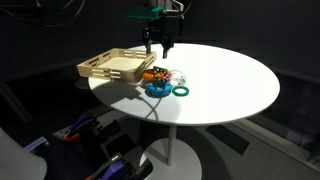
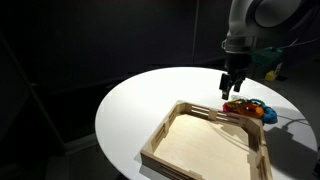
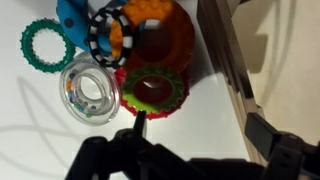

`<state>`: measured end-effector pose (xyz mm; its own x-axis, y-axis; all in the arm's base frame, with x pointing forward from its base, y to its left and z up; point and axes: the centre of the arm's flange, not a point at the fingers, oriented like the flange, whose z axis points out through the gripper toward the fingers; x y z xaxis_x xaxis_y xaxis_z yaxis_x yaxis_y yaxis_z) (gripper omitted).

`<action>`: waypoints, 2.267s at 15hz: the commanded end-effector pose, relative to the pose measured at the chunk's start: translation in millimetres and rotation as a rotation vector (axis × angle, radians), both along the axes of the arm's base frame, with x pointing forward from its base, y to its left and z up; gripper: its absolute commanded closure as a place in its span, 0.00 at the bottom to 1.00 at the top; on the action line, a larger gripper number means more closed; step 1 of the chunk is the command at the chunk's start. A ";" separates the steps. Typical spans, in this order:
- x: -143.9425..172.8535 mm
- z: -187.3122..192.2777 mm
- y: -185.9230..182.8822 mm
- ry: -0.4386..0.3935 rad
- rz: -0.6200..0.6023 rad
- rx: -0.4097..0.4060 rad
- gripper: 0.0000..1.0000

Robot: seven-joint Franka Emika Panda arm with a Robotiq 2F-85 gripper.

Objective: Remove the green ring from the crate and put it on the pile on the right

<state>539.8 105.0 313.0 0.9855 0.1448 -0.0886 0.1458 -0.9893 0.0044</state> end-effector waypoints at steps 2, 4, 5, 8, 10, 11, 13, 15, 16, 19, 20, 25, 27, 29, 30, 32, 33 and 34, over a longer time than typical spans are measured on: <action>-4.2 0.1 29.8 -0.095 0.109 0.023 0.00; -2.7 -6.4 43.8 -0.125 0.144 0.032 0.00; -2.6 -8.9 49.7 -0.138 0.158 0.037 0.00; -0.5 -21.0 63.2 -0.167 0.197 0.048 0.00; 1.0 -29.0 68.0 -0.177 0.215 0.052 0.00; 1.8 -33.8 69.5 -0.180 0.223 0.052 0.00; 3.0 -42.3 72.0 -0.179 0.233 0.052 0.13; 3.1 -49.1 73.7 -0.176 0.239 0.052 0.34; 2.9 -51.6 74.5 -0.173 0.241 0.052 0.42; 2.5 -55.2 75.0 -0.172 0.246 0.049 0.66; 2.1 -54.8 74.5 -0.171 0.244 0.048 0.75; -0.8 -47.1 69.5 -0.163 0.228 0.036 0.94; -2.6 -45.6 66.7 -0.157 0.216 0.032 0.93; -4.6 -45.0 63.4 -0.145 0.205 0.025 0.93; -5.5 -44.7 61.6 -0.140 0.199 0.023 0.93; -7.4 -43.8 57.4 -0.130 0.183 0.016 0.93; -8.7 -43.5 54.8 -0.123 0.171 0.012 0.93; -10.2 -43.2 52.2 -0.117 0.159 0.011 0.93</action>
